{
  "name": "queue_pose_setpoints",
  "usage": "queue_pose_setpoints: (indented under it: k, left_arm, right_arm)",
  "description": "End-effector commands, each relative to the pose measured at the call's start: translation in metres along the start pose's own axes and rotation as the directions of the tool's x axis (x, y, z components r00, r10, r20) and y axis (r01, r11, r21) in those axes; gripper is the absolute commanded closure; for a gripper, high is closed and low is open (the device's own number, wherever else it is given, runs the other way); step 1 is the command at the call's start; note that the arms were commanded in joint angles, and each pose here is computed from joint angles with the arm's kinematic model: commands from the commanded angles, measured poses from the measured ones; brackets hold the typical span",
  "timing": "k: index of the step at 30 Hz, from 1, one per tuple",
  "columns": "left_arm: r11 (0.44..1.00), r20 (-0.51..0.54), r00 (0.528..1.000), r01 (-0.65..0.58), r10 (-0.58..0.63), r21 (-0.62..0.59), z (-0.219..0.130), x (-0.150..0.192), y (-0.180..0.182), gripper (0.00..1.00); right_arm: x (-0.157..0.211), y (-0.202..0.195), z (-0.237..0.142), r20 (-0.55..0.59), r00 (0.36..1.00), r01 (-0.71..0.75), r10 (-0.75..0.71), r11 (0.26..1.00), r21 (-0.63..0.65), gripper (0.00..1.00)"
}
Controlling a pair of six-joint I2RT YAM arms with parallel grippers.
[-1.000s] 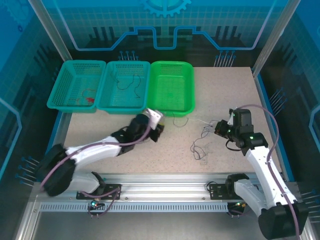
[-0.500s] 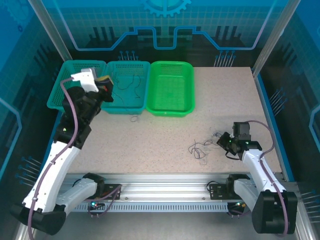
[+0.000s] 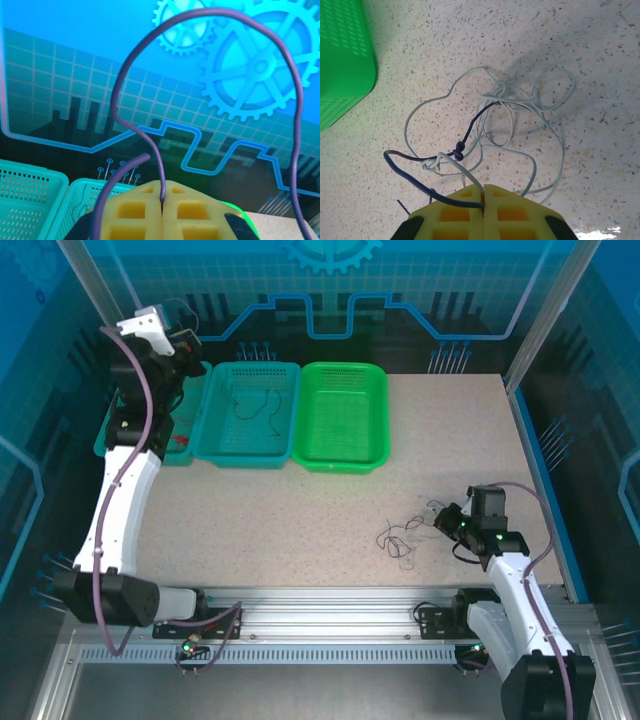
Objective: Untangle the cables
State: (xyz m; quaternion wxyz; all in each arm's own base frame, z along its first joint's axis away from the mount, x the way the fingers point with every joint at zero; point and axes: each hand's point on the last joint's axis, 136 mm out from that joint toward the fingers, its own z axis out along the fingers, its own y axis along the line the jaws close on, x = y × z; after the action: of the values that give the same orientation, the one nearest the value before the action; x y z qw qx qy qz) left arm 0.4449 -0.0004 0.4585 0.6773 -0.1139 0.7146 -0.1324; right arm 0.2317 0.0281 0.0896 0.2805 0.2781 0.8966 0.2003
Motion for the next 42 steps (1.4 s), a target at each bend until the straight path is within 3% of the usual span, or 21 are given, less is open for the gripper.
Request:
queue_pose_setpoints:
  k: [1,5,10,14,15,17,18,20,25,27,30,33,39,42]
  left_arm:
    - [1.0,0.021,1.0,0.012,-0.012,0.022,0.02,-0.008,0.004,1.0]
    - [1.0,-0.069,0.998,0.015,-0.015,0.007,0.052,0.031,0.018,1.0]
    - [0.997,-0.222,0.974,0.041,-0.053,-0.059,0.082,0.108,0.049,1.0]
    - [0.995,-0.43,0.899,0.052,-0.083,-0.084,0.099,0.187,0.065,1.0]
    - [0.994,-0.479,0.873,0.049,-0.088,-0.093,0.099,0.203,0.067,0.95]
    - [0.993,-0.529,0.843,0.045,-0.095,-0.107,0.096,0.219,0.07,0.68]
    - [0.993,-0.533,0.84,0.043,-0.098,-0.114,0.093,0.22,0.07,0.56]
    - [0.993,-0.504,0.859,0.035,-0.088,-0.114,0.085,0.209,0.064,0.45]
    - [0.997,-0.409,0.91,0.055,-0.07,-0.048,0.055,0.162,0.029,0.44]
    - [0.997,-0.375,0.925,0.071,-0.056,0.028,0.036,0.147,0.001,0.44]
    - [0.989,-0.342,0.939,0.074,-0.026,0.129,0.001,0.138,-0.039,0.44]
    - [0.975,-0.333,0.943,0.074,0.0,0.211,-0.03,0.146,-0.069,0.44]
    - [0.994,-0.435,0.896,-0.044,0.085,0.102,-0.028,0.194,-0.035,0.5]
    - [0.998,-0.503,0.862,-0.027,0.053,0.059,-0.011,0.214,-0.016,0.63]
  right_arm:
    - [0.005,0.0,-0.006,-0.011,1.0,0.008,-0.008,1.0,-0.011,1.0]
    - [0.007,0.001,-0.008,-0.013,1.0,-0.002,0.002,1.0,-0.026,1.0]
    - [0.01,0.004,-0.009,-0.021,1.0,-0.008,0.007,0.999,-0.043,1.0]
    - [0.013,0.004,-0.009,-0.03,1.0,-0.002,0.001,0.999,-0.05,1.0]
    - [0.015,0.004,-0.008,-0.035,0.999,-0.001,0.0,0.999,-0.053,1.0]
    - [0.015,0.004,-0.008,-0.039,0.999,-0.004,0.002,0.998,-0.057,1.0]
    - [0.015,0.005,-0.008,-0.04,0.999,-0.003,0.0,0.998,-0.061,1.0]
    - [0.015,0.006,-0.008,-0.038,0.999,-0.004,0.001,0.998,-0.064,1.0]
    - [0.012,0.014,-0.007,-0.04,0.998,0.038,-0.042,0.995,-0.096,1.0]
    - [0.015,0.031,-0.008,-0.064,0.993,0.09,-0.102,0.981,-0.173,1.0]
    - [0.023,0.062,-0.014,-0.099,0.969,0.187,-0.227,0.934,-0.304,1.0]
    - [0.032,0.082,-0.019,-0.112,0.928,0.302,-0.354,0.895,-0.328,1.0]
    - [0.037,0.101,-0.015,-0.145,0.893,0.366,-0.425,0.876,-0.316,1.0]
    - [0.038,0.104,-0.012,-0.154,0.894,0.361,-0.422,0.879,-0.312,1.0]
